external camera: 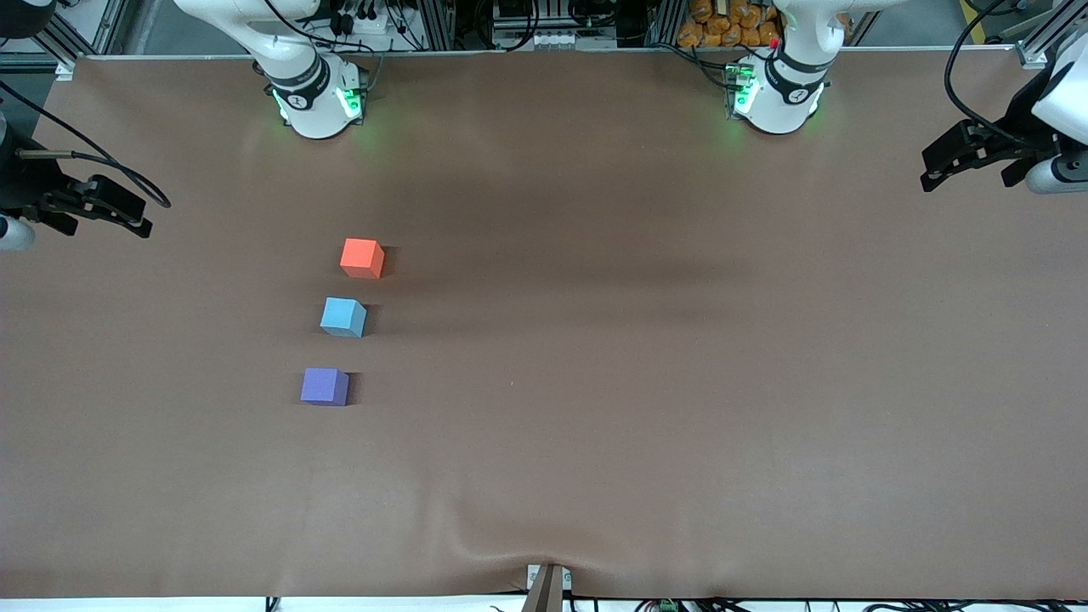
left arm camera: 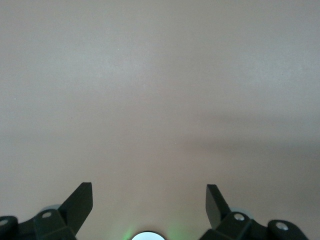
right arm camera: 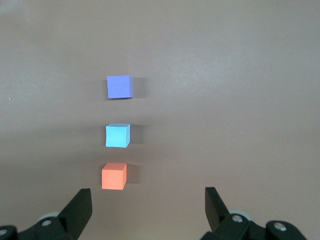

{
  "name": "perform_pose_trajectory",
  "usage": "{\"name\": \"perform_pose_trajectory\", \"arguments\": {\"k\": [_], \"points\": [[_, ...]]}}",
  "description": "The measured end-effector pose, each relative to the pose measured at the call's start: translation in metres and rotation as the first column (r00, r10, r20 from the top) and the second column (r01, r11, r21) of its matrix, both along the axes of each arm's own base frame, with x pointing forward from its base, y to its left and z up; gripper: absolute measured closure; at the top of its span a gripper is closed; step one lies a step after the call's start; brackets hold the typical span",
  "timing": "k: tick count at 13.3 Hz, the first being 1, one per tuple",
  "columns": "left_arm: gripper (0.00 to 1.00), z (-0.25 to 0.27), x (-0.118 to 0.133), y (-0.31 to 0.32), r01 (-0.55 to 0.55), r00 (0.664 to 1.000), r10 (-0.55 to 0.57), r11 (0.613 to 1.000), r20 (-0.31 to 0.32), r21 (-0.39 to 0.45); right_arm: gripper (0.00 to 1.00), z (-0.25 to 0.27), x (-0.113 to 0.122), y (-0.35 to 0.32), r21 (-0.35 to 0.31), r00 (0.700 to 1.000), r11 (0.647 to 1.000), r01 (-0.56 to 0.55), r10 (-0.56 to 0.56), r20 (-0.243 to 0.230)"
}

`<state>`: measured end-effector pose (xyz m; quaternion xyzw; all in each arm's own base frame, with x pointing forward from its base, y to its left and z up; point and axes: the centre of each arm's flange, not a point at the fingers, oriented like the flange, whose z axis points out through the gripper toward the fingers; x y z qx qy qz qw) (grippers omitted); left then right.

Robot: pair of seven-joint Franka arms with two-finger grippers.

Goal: Place blue block between orange and purple blocks

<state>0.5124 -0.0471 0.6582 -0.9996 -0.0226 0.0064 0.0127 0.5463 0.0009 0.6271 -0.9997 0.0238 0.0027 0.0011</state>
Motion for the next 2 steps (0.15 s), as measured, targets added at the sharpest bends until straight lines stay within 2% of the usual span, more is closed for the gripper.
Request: {"name": "perform_pose_trajectory", "arguments": {"k": [2], "points": [[0.0, -0.0003, -0.0004, 0.0001, 0.0, 1.0, 0.0, 1.0, -0.004, 0.0, 0.0, 0.0038, 0.0003, 0.0, -0.001, 1.0, 1.0, 0.0, 0.0, 0.009]]}}
